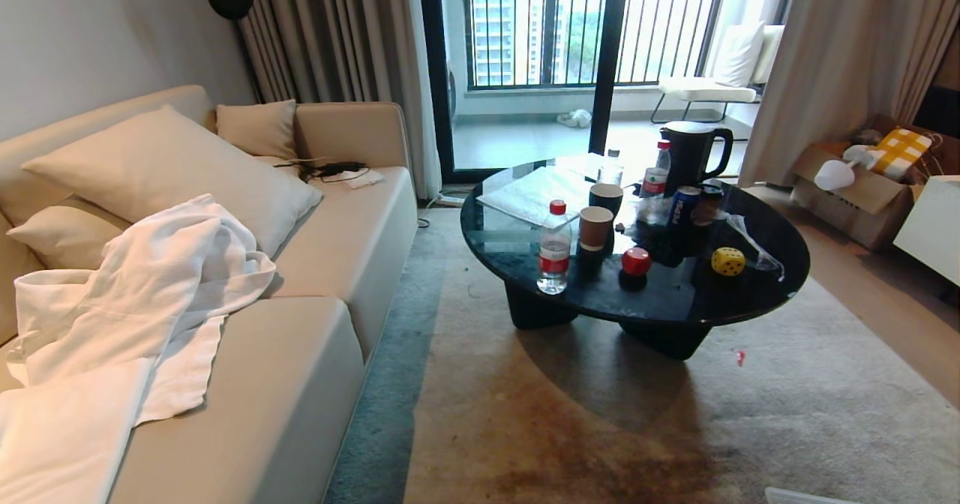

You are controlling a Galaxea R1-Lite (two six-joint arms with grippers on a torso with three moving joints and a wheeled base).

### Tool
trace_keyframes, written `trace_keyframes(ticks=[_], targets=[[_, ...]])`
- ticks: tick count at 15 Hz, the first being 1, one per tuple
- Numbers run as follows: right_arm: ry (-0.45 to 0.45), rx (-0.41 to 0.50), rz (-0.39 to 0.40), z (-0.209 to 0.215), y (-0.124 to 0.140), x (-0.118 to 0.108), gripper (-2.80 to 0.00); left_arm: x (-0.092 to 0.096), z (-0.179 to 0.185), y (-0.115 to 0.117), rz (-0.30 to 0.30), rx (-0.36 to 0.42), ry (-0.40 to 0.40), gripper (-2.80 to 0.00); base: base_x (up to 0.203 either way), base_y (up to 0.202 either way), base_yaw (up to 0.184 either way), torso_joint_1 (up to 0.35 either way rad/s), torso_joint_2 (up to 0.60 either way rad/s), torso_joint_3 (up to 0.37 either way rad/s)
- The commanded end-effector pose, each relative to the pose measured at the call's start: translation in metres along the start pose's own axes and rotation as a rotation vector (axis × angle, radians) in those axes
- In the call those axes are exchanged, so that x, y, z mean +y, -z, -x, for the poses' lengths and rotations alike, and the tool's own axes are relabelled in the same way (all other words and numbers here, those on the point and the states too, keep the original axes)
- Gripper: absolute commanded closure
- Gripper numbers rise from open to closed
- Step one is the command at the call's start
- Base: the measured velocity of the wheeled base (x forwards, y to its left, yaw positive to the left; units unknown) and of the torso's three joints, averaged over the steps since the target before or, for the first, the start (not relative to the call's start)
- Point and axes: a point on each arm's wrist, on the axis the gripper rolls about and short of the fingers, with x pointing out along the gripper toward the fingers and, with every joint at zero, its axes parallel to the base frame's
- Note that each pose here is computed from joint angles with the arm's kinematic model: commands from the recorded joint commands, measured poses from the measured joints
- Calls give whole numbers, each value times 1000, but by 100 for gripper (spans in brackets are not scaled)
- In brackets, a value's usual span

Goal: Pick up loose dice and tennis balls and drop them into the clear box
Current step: Pick up toys out of the box

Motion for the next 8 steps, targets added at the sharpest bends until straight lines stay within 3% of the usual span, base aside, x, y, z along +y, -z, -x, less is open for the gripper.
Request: trace_keyframes(ticks=[1,8], targets=[[-1,1,1,0,0,0,0,0,0,0,1,2,-1,0,184,0,-2,-2,2,1],[-1,1,1,0,0,0,0,0,0,0,1,2,-1,0,183,0,-1,5,2,4]])
